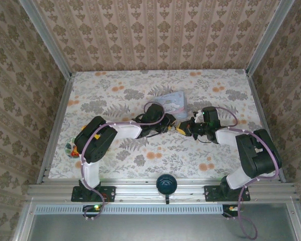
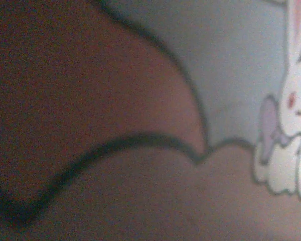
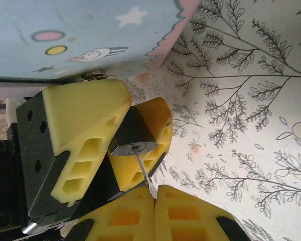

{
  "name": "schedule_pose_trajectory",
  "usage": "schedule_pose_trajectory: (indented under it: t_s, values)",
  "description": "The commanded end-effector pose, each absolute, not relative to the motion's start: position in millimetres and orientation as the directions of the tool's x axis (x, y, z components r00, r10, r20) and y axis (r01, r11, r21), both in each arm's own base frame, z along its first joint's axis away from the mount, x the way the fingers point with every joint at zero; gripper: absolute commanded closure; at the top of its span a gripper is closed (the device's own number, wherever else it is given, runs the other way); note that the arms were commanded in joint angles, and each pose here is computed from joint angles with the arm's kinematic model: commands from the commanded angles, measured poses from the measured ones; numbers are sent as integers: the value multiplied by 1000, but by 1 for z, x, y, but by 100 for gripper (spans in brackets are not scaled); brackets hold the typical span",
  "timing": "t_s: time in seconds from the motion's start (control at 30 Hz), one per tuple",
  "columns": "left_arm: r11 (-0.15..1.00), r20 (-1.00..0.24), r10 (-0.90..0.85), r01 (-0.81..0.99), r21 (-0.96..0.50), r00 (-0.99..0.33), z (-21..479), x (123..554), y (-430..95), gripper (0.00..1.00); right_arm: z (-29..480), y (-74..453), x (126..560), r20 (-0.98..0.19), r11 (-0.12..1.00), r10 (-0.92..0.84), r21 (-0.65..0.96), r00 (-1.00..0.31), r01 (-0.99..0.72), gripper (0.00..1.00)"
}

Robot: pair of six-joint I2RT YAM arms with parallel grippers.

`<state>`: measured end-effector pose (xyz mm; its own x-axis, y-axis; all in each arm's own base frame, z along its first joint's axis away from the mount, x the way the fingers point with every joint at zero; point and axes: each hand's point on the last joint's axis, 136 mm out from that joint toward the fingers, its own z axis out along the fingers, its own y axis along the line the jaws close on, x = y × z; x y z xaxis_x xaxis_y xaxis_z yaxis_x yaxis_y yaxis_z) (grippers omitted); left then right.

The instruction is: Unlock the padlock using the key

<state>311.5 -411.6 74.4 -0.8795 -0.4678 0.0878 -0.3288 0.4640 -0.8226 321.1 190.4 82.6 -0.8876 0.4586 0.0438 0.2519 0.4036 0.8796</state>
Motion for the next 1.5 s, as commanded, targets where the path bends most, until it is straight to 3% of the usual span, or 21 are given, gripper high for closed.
schedule_pose_trajectory:
  t_s: [0.0, 0.23, 0.57, 1.07, 1.47]
  values:
    - [598, 347, -302, -459, -657, -888, 19, 226, -419, 77, 117, 191, 345, -160, 463, 481, 881, -862, 95, 100]
    - [602, 348, -301, -460, -653, -888, 18, 227, -420, 77, 136, 184, 331, -423, 721, 335, 690, -842, -59, 100]
    - [606, 342, -291, -449, -656, -893, 20, 225, -420, 77, 140, 190, 331, -455, 742, 301, 663, -838, -94, 100]
    - [583, 326, -282, -431, -688, -902, 30, 227, -423, 78, 115, 186, 344, -268, 581, 523, 806, -809, 109, 100]
    - [567, 326, -278, -428, -704, -904, 34, 230, -426, 78, 126, 193, 345, -248, 480, 534, 876, -809, 48, 100]
